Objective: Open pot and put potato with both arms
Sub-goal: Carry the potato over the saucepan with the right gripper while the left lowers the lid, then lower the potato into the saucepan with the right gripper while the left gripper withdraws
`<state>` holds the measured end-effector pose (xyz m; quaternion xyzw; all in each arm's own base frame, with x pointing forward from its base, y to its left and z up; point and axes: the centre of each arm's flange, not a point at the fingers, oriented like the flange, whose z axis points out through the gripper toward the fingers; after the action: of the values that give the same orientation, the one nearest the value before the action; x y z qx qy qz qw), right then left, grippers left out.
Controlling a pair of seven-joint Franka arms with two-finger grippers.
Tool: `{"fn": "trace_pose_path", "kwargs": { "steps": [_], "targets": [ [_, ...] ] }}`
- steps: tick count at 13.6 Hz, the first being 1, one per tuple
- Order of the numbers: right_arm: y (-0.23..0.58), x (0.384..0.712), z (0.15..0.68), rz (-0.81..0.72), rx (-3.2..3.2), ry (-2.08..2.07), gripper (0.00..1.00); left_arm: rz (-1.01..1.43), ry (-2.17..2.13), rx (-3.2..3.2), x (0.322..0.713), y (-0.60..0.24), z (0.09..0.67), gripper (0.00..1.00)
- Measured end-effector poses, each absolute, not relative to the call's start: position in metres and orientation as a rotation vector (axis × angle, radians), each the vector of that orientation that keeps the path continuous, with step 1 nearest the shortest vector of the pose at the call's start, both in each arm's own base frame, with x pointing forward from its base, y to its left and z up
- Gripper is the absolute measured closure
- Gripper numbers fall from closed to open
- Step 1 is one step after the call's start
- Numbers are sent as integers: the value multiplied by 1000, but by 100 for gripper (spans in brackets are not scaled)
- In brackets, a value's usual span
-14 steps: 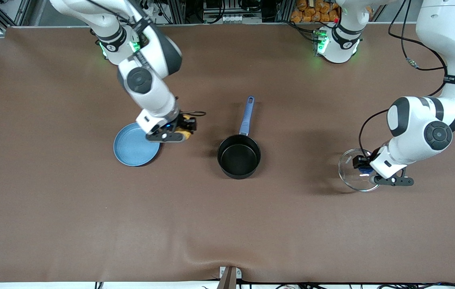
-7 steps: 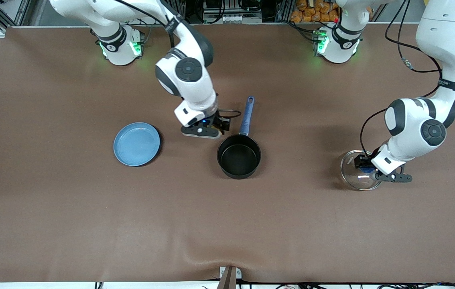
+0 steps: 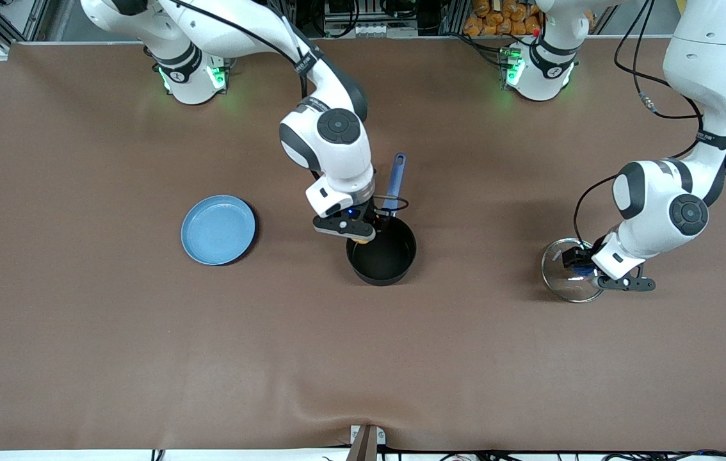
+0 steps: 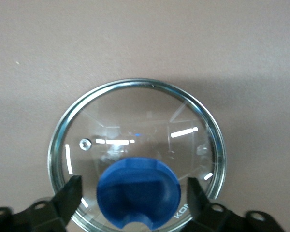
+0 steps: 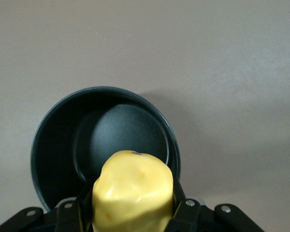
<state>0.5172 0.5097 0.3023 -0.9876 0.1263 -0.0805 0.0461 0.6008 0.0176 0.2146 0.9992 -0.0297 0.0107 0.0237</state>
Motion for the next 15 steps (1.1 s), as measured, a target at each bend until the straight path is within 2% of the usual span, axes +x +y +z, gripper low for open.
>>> {"fn": "trace_pose_path", "kwargs": {
  "steps": [4, 8, 12, 15],
  "targets": [
    [523, 525, 287, -298, -3027, 376, 37, 94, -69, 3105, 617, 30, 266, 0],
    [544, 524, 265, -319, -3028, 375, 37, 106, -58, 3127, 623, 38, 369, 0],
    [547, 524, 245, -327, -3027, 363, 37, 4, -61, 3135, 628, 38, 490, 0],
    [551, 522, 225, -336, -3017, 345, 37, 30, -37, 3105, 626, 39, 544, 0]
  ]
}}
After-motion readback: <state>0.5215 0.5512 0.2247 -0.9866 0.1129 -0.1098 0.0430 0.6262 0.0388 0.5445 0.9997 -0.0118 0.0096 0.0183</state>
